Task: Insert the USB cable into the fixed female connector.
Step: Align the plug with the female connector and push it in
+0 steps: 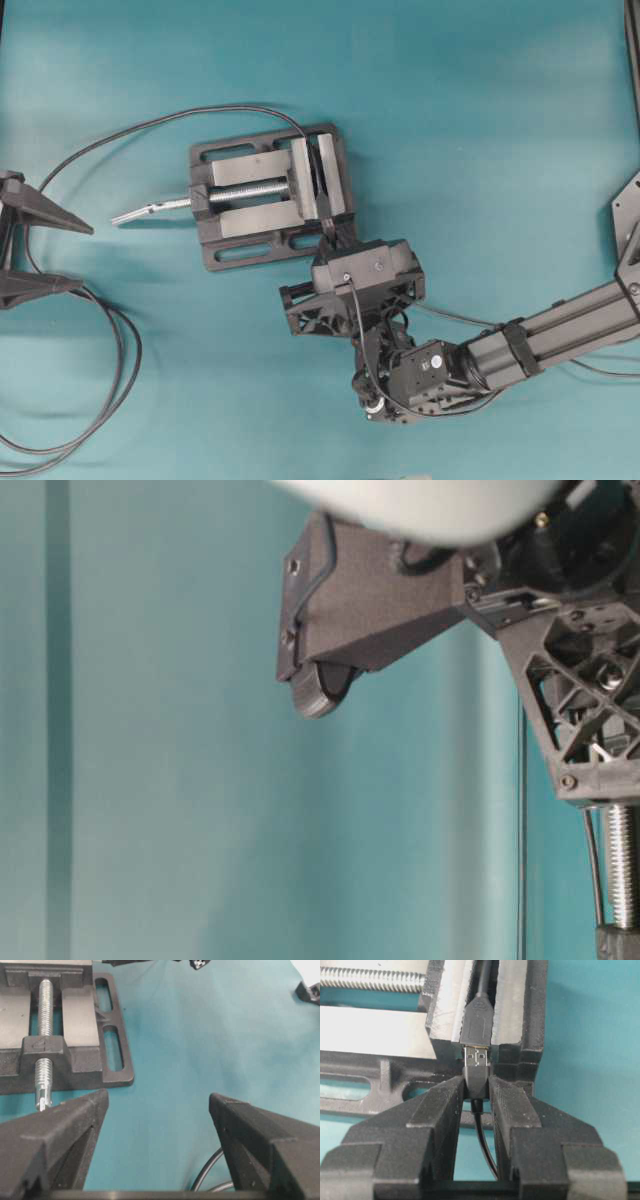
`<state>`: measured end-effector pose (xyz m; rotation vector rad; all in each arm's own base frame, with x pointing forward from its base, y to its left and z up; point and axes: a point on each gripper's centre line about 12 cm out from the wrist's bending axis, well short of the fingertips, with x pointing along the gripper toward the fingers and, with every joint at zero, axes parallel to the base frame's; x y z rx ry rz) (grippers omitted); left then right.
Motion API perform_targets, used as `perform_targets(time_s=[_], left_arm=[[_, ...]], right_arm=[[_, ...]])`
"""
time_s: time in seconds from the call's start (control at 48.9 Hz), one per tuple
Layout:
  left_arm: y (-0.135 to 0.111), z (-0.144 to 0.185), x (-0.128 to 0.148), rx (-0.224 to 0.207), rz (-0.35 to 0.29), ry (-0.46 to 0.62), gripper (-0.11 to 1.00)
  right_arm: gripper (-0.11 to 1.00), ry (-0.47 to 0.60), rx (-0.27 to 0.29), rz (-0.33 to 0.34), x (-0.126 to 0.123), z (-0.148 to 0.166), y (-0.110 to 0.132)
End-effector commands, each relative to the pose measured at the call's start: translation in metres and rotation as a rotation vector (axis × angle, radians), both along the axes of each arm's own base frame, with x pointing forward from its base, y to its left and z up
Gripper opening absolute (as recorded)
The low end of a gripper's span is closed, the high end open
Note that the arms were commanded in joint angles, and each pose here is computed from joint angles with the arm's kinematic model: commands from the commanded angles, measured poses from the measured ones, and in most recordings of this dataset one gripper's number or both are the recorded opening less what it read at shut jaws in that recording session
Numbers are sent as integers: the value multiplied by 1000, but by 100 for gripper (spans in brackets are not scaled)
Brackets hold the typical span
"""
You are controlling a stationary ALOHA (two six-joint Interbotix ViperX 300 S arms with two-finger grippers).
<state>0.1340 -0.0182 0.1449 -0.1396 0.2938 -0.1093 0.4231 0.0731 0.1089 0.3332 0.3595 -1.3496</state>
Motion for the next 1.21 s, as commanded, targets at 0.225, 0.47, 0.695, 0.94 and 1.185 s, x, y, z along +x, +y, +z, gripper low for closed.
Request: perform_targets(time_s=[0.225,0.47,0.695,0.94,1.185], left_arm=[[0,5,2,-9,2,-11,95],[0,5,2,-9,2,-11,95],[0,5,2,-9,2,-13,95],[0,5,2,-9,2,-13,95],[0,5,2,-8,2,-11,95]], right_arm=[[21,-28,11,-13,5,12,-4],[21,-30,12,-32,10,14,-13],[21,-34,13,-57,19,10,-21],[21,-34,5,-92,25,7,-37],[21,-18,-36,-131,28,12,-62]])
